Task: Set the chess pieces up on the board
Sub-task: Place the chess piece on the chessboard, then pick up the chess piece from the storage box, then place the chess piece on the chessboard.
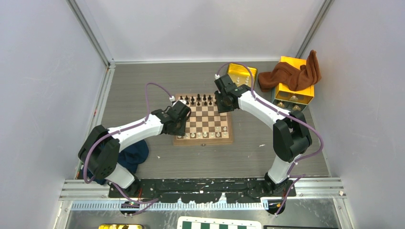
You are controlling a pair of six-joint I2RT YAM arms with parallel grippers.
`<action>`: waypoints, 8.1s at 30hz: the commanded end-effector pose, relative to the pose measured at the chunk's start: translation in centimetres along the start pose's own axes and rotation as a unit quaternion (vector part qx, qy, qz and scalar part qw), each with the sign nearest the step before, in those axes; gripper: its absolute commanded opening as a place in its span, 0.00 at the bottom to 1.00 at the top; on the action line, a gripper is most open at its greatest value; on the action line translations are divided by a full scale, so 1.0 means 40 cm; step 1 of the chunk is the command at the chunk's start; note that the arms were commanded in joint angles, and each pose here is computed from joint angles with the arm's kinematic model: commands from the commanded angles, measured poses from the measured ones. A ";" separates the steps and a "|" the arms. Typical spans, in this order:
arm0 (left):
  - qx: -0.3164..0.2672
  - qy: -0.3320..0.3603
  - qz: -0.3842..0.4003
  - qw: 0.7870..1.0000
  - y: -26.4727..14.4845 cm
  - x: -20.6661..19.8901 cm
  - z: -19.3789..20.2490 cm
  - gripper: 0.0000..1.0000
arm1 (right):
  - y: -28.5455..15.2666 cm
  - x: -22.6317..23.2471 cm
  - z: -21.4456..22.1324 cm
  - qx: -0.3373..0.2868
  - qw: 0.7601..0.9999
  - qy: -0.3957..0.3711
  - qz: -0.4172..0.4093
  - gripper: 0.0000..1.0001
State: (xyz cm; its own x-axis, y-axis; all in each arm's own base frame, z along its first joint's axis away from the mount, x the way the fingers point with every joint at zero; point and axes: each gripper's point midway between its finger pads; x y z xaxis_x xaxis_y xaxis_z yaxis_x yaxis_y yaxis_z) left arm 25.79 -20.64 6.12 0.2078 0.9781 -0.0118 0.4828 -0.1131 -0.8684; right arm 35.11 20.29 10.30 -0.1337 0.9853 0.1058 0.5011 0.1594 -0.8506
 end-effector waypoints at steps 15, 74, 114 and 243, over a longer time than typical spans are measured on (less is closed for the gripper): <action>-0.089 -0.002 -0.011 0.996 -0.098 -0.005 -0.159 0.42 | -0.057 0.037 -0.004 -0.007 0.999 0.009 -0.052 0.32; -0.138 -0.021 -0.006 0.990 -0.139 0.071 -0.232 0.77 | 0.293 -0.364 -0.489 -0.114 0.981 0.128 0.090 0.48; -0.123 -0.029 -0.014 0.992 -0.106 0.095 -0.226 0.77 | 0.350 -0.375 -0.479 -0.101 0.982 0.136 0.080 0.18; -0.156 -0.057 -0.031 0.986 -0.167 0.151 -0.225 0.99 | 0.044 0.159 0.155 -0.011 0.994 -0.108 -0.007 0.01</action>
State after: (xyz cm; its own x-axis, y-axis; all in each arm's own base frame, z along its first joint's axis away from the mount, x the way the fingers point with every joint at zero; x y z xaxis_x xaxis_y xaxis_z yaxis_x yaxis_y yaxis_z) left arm 31.08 -15.52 15.53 0.0752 0.9969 -0.0224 0.7119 -0.0694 -0.6989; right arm 28.68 26.40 5.71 -0.3447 0.9387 0.0052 0.4704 0.1775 -0.8644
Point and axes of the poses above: each gripper's point midway between its finger pads, its own y axis out along the fingers, its own x axis along the line the jaws close on, z = x × y, and after that the axes turned 5 degrees about y, right-handed
